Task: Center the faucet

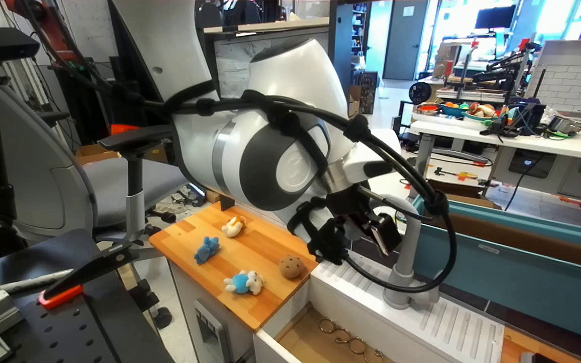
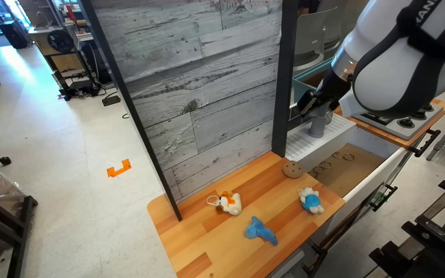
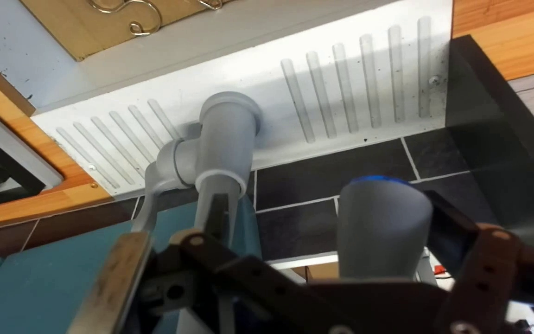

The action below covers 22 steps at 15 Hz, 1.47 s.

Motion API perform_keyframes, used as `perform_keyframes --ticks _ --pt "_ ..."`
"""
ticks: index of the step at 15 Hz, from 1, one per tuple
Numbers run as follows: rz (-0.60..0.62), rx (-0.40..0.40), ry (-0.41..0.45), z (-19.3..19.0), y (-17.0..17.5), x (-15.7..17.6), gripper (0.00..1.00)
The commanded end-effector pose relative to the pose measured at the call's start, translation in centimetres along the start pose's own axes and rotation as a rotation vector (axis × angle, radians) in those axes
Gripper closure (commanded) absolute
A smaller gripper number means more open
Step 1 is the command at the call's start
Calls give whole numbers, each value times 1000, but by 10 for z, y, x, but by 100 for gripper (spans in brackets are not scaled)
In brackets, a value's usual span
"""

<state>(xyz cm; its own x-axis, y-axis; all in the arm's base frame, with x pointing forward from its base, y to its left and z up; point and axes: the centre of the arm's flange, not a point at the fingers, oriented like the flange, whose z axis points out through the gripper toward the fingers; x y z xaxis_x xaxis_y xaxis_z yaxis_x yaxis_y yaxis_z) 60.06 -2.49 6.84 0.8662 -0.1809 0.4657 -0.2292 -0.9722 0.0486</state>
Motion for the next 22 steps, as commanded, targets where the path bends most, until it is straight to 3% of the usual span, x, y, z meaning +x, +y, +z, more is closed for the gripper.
perform_keyframes --ticks 1,8,17,19,22 --pt "-13 -28 19 -14 18 -13 0" --pt "-8 -70 31 -31 58 -24 0" --pt "97 -170 32 -50 138 -9 0" --pt "93 -166 3 -51 136 -12 0" --pt "40 -114 -168 -57 120 -23 0"
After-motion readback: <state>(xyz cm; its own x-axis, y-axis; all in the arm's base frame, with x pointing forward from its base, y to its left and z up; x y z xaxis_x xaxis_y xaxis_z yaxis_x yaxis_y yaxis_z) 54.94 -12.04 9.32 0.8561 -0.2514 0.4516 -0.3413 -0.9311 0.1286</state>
